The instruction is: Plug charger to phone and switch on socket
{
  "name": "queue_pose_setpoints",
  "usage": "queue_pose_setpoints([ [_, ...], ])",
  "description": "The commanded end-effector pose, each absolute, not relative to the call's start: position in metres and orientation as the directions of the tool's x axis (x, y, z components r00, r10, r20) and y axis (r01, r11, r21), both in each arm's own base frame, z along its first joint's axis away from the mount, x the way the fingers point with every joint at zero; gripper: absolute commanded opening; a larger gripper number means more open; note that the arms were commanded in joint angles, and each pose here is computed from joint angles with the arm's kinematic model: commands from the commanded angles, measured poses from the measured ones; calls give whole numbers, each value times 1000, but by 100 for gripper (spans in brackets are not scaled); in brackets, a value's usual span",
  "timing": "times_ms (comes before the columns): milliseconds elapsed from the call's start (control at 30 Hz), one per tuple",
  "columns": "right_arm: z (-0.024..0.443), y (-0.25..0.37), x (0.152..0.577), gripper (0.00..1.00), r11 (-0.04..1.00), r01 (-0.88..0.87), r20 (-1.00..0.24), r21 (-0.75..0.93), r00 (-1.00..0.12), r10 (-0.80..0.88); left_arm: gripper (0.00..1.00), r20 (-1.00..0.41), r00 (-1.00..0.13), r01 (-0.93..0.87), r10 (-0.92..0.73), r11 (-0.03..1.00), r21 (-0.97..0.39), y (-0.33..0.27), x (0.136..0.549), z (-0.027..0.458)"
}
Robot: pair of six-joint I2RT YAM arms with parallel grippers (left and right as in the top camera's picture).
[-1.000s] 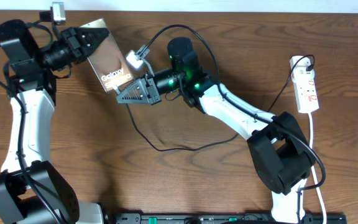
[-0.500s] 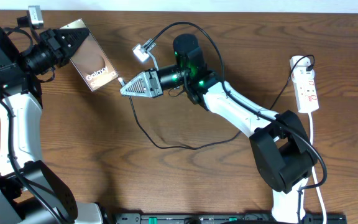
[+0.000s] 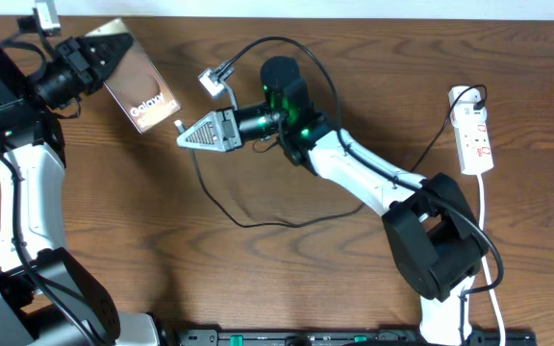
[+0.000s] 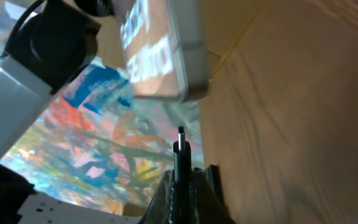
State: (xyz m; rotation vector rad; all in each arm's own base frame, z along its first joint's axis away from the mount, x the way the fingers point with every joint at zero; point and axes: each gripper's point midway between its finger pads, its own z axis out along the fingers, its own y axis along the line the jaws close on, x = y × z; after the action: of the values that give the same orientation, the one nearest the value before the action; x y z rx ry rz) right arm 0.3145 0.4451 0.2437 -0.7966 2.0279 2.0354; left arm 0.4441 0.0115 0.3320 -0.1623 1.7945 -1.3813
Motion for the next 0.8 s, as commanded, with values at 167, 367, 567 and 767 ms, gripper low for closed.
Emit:
queue_pose_setpoints([
  [167, 262, 452, 307, 1, -115, -483, -496, 868, -833, -245, 7, -511, -632, 368, -583, 355, -860, 12, 445, 344],
  [367, 264, 452, 307, 1, -120, -488, -502, 865, -831, -241, 7, -507, -637, 367, -580, 350, -862, 10, 445, 344],
  [567, 265, 452, 308, 1, -122, -488, -502, 865, -831, -239, 7, -507, -641, 370, -576, 347, -862, 7, 445, 345],
  [767, 266, 453, 309, 1, -119, -491, -505, 863, -832, -231, 7, -502, -649, 368, -572, 341, -865, 3, 445, 344],
])
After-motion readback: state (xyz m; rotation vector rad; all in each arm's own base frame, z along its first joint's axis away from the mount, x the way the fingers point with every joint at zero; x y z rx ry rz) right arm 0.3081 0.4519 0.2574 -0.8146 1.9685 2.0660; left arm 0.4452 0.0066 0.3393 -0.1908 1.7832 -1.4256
